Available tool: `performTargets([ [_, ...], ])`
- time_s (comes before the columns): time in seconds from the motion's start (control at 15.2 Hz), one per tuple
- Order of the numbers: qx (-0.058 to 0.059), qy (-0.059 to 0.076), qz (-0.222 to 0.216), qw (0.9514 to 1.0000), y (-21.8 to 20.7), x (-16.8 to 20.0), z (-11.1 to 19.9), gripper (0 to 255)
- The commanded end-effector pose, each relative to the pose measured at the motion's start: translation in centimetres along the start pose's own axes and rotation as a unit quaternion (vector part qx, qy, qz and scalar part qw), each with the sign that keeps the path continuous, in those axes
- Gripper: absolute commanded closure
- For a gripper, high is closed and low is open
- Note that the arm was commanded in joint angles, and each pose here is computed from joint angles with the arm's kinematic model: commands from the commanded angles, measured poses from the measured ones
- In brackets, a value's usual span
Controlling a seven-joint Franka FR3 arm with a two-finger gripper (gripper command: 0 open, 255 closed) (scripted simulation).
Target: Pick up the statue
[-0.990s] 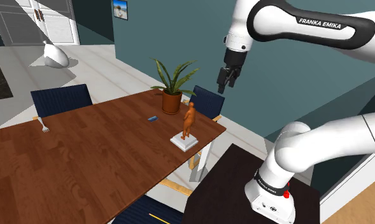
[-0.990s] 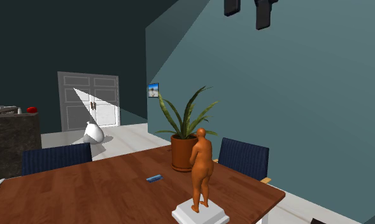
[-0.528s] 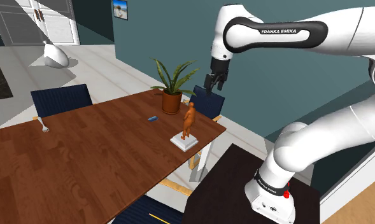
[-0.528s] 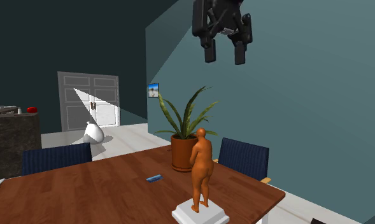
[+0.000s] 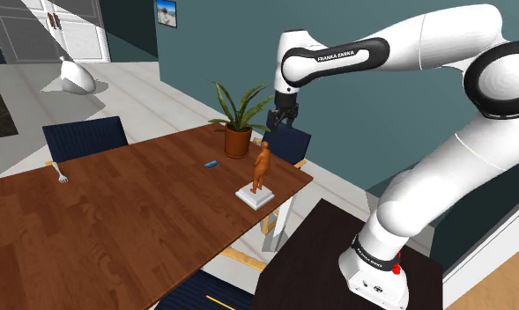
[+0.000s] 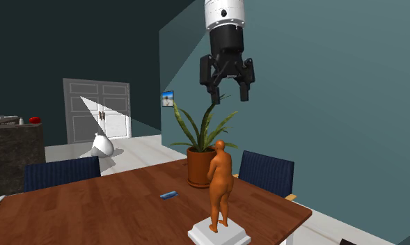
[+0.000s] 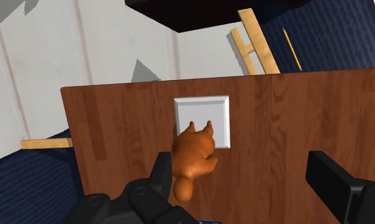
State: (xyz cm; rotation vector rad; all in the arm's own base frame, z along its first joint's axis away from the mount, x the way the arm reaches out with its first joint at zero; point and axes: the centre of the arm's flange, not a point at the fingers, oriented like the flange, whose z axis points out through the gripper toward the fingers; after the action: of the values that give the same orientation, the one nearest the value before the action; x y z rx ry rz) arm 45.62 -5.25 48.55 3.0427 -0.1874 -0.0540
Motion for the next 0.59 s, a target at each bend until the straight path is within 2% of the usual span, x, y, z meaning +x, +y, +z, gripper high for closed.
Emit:
performTargets([
  [0.0, -0.002, -0.003, 0.007, 1.0, 0.7, 1.8, 1.6, 0],
  [0.53, -0.011, -0.014, 0.032, 0.9993, 4.0, 9.8, 8.0, 0],
])
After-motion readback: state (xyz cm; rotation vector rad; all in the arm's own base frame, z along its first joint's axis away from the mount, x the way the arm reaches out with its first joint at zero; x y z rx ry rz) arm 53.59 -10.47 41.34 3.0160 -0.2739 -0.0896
